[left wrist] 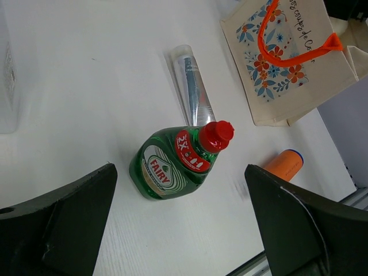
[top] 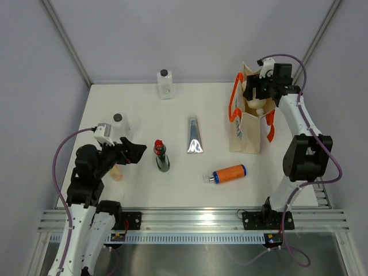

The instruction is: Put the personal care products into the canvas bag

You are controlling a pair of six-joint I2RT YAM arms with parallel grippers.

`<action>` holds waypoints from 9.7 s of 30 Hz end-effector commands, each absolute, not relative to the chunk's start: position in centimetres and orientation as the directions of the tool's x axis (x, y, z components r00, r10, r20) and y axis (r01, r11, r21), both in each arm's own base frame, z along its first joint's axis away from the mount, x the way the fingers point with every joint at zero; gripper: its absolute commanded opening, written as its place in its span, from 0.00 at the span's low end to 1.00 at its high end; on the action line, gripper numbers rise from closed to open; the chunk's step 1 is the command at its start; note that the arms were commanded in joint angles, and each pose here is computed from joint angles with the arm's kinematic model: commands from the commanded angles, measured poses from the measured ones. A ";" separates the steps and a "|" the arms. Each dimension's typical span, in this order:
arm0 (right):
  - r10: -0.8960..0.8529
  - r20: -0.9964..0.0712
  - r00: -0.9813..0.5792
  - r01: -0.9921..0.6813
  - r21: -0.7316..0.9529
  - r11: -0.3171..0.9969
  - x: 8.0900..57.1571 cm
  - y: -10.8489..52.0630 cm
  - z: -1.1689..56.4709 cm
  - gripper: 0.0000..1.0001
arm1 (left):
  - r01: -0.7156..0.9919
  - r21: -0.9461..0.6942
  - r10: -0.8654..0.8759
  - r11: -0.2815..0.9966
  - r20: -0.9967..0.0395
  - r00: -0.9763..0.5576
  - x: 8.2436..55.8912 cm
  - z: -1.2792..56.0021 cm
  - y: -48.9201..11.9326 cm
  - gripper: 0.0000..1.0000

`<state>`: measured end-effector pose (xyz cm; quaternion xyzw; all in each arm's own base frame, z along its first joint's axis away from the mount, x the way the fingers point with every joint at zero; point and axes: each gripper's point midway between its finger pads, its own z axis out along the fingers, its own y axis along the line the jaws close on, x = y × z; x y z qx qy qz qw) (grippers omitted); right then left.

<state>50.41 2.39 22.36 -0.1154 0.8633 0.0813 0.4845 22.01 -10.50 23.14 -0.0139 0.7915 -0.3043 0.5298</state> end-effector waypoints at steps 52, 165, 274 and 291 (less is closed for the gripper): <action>0.017 -0.885 -0.466 0.233 -0.104 0.967 46.8 5.1 28.4 0.95 | 0.393 -0.485 -0.326 0.782 -0.854 -0.405 20.3 25.2 -11.4 0.99; 0.325 -0.932 -0.161 -0.188 0.352 0.917 49.4 10.2 39.8 0.00 | 0.342 -0.603 -0.364 0.720 -0.749 -0.554 20.2 23.6 -13.0 0.99; 0.187 -0.969 -0.159 -0.438 0.239 0.867 28.3 5.7 39.8 1.00 | 0.705 -0.225 -0.363 0.672 -0.930 0.049 44.8 47.2 -44.4 0.00; 0.191 -0.959 -0.211 -0.447 0.268 0.853 28.8 5.6 36.9 0.99 | 0.707 -0.178 -0.101 0.685 -0.984 -0.149 46.1 33.0 -47.4 0.72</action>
